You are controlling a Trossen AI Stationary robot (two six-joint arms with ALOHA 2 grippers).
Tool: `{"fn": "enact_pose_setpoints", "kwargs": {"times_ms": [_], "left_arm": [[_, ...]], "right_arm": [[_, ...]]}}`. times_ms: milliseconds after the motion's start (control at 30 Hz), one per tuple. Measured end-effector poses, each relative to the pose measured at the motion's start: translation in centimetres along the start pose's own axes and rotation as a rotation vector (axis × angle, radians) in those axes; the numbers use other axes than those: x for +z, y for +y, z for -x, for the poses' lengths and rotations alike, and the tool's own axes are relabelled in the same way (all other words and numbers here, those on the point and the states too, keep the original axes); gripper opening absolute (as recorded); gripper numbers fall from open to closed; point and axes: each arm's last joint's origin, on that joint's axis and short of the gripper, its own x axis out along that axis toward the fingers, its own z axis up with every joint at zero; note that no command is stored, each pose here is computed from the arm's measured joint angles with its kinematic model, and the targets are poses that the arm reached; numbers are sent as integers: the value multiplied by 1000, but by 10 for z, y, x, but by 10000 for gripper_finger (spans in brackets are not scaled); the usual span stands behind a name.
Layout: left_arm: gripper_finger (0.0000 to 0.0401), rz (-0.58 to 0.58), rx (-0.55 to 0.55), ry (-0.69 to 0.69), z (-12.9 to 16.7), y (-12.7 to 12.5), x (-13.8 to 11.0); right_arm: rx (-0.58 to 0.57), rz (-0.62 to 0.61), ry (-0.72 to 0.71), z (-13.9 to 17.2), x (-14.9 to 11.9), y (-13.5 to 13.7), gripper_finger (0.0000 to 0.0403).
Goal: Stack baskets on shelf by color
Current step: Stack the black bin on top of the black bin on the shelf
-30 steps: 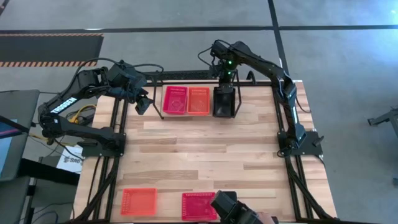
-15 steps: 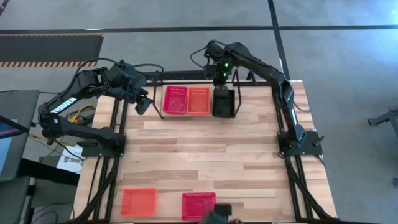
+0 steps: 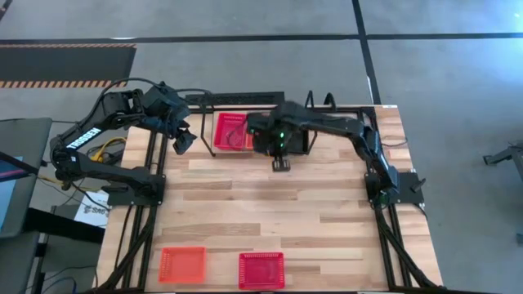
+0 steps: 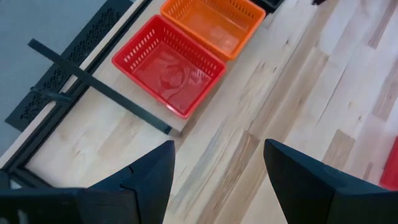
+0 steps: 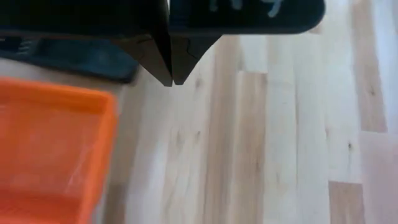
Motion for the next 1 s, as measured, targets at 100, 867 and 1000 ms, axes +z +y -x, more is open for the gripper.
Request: {"fn": "enact_pose_setpoints", "kwargs": {"times_ms": [100,867,1000], "left_arm": [[234,-12,3,15,0,0,-1],[234,-97,4,37,0,1,-4],[234,-92,4,34,0,1,-3]], "right_arm": [[10,-77,48,-12,2,13,1],[-70,-237,110,-70,-40,-15,0],[-86,-256,57,-53,-51,-26,0]]}}
